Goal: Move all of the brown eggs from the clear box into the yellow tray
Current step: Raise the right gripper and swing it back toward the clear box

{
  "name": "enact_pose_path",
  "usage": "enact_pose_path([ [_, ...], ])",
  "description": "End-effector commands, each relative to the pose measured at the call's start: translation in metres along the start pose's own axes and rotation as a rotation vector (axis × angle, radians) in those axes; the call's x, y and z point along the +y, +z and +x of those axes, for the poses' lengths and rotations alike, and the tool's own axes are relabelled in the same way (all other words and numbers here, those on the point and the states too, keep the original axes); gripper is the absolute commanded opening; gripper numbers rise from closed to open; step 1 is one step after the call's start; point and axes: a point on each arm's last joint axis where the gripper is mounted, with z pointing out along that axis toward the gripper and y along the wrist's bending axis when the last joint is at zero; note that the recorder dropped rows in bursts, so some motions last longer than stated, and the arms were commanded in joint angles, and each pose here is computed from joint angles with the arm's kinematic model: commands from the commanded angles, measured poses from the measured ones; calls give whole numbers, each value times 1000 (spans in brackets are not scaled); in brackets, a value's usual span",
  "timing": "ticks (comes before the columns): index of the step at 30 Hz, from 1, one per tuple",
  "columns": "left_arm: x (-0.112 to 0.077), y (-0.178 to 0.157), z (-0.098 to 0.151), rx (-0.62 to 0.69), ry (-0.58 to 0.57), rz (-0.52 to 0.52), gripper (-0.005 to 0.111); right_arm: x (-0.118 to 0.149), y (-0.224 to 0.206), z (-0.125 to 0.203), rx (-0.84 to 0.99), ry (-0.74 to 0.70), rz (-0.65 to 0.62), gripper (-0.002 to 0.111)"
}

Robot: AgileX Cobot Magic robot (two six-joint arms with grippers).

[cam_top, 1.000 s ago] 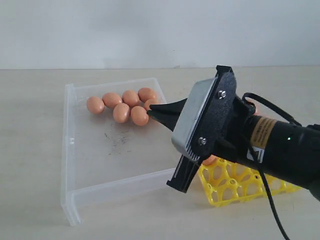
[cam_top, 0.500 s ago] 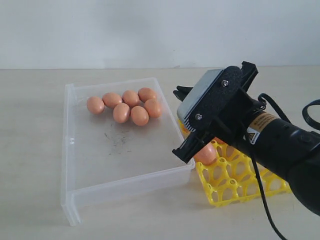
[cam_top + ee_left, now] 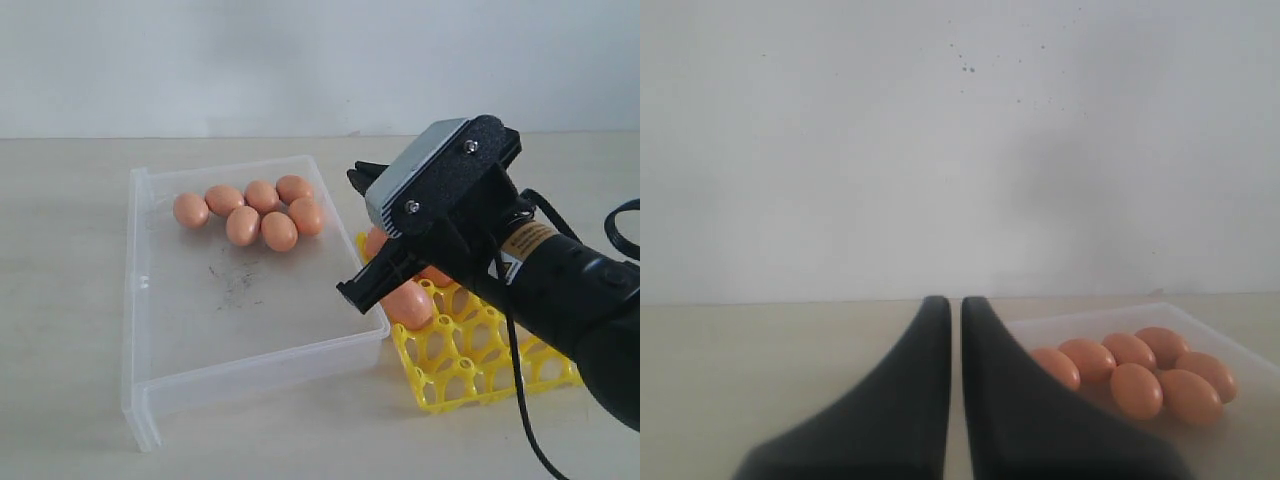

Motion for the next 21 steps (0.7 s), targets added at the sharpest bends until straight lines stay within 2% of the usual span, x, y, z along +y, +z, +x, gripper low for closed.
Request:
enact_pose_path([
  [1, 0, 0, -2, -13, 0, -2, 4, -2, 0, -5, -55, 49, 23, 0],
  [4, 0, 0, -2, -13, 0, -2, 4, 1, 0, -3, -34, 71, -14, 0],
  [7, 0, 0, -2, -13, 0, -2, 4, 7, 2, -6, -42, -21, -92, 0],
  [10, 0, 0, -2, -13, 0, -2, 4, 15, 6, -20, -149, -221, -191, 0],
  [12, 0, 0, -2, -13, 0, -2, 4, 17, 9, -34, -266, -347, -208, 0],
  [15, 0, 0, -2, -13, 0, -2, 4, 10, 13, -55, -415, -395, -132, 0],
  [17, 0, 0, -2, -13, 0, -2, 4, 1, 16, -64, -446, -388, -50, 0],
  [19, 0, 0, -2, -13, 0, -2, 4, -11, 23, -68, -399, -325, 37, 0],
  [21, 0, 0, -2, -13, 0, -2, 4, -24, 35, -66, -232, -206, 87, 0],
])
